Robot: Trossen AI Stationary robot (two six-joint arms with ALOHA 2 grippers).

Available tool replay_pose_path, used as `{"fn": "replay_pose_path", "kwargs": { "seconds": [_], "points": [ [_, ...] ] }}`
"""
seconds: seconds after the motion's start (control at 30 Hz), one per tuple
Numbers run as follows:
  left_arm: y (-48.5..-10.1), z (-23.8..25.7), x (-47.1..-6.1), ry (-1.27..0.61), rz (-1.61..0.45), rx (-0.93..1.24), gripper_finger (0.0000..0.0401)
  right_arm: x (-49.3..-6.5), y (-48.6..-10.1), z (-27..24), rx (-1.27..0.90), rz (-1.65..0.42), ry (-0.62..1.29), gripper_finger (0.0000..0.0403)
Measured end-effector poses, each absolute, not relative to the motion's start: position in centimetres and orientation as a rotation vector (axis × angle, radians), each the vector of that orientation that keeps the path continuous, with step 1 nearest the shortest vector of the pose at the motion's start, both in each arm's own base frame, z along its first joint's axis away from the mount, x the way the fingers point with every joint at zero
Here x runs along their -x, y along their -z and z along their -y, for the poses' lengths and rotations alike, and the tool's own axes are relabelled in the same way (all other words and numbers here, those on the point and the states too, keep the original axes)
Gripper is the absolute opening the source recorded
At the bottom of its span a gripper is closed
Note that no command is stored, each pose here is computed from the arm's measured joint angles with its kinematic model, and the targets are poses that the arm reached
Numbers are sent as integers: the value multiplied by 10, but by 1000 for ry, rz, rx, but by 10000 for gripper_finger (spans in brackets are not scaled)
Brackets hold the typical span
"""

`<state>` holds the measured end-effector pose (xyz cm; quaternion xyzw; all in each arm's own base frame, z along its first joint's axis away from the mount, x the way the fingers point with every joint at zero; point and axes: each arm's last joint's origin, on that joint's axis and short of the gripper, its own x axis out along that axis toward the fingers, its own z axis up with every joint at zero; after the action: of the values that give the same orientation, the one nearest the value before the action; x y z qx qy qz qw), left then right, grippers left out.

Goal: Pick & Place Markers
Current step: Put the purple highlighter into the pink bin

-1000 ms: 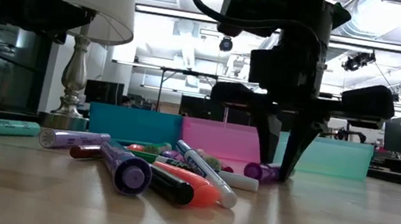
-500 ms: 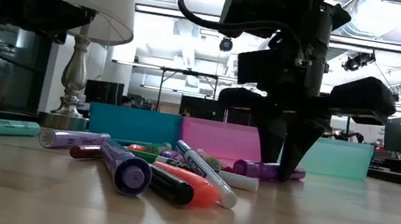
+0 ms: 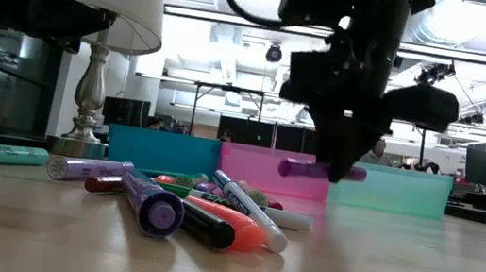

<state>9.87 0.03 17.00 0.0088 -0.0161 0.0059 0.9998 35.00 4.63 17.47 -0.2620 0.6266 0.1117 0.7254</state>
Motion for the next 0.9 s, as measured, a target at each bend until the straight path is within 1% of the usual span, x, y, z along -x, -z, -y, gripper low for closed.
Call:
{"fn": "replay_pose_path", "kwargs": {
  "seconds": [0.23, 0.33, 0.63, 0.9],
  "points": [
    [-170, 0, -99, -12, 33, -18, 74, -351, -192, -23, 571, -1327, -117, 58],
    [-170, 0, -99, -12, 32, -18, 74, -355, -199, -14, 554, -1304, -93, 58],
    [-170, 0, -99, -12, 32, -18, 74, -372, -234, 20, 501, -1222, 6, 59],
    [-170, 0, -99, -11, 32, -18, 74, -370, -241, 57, 467, -1234, 70, 59]
  ]
}}
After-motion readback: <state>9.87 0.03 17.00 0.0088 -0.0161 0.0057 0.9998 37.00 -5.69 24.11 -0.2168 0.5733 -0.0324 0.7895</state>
